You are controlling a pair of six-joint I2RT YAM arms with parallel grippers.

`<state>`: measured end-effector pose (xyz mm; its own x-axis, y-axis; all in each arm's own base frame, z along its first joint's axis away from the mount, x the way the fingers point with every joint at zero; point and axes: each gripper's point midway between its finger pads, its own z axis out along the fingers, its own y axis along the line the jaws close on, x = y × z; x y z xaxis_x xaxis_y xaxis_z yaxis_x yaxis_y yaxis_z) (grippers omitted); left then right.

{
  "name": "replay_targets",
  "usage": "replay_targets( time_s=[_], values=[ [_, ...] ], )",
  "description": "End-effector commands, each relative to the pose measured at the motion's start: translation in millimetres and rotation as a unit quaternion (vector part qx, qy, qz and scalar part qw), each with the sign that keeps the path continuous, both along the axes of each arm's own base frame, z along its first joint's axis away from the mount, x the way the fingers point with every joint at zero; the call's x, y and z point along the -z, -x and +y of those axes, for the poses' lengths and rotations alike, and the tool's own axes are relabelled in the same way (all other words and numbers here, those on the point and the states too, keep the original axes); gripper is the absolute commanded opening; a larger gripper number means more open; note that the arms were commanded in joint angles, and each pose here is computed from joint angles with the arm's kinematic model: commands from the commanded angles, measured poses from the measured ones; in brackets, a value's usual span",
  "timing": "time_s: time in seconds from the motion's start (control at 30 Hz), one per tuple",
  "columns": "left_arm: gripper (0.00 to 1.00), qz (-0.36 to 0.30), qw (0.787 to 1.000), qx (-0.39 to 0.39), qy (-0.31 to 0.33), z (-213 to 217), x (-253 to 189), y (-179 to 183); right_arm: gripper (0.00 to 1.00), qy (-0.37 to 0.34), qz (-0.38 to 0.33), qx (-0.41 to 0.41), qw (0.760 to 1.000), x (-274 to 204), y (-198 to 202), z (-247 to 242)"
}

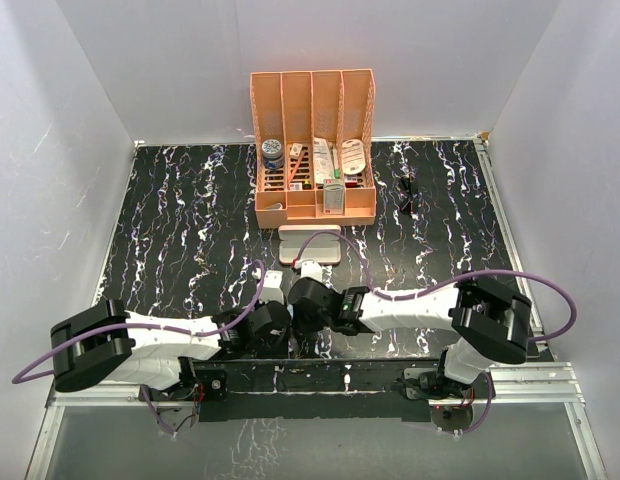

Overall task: Organize the sunglasses
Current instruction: Adjust the glasses cleaning cloth at the center of the board.

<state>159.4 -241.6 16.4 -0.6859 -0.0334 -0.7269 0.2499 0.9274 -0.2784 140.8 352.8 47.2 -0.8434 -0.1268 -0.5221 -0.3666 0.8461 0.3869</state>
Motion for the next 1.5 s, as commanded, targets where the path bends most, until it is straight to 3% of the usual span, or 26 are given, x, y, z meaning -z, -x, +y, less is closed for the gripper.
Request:
replay_targets(
  time_s=[0.0, 0.77, 1.47],
  values=[
    [0.0, 0.006, 0.999, -0.008, -0.034, 18.4, 9.7, 3.3, 0.03, -0.027, 0.0, 0.007, 1.0, 0.0, 1.8, 14.0],
    [0.0, 0.012, 0.999, -0.009, -0.037, 22.7, 13.5, 6.3, 0.02, -0.001, -0.015, 0.045, 0.999, 23.5, -2.5, 0.2],
    [0.0, 0.017, 0.999, -0.003, -0.035, 18.4, 16.1, 7.3, 0.02, 0.057, -0.042, 0.134, 0.988, 22.2, -13.3, -53.8]
  ],
)
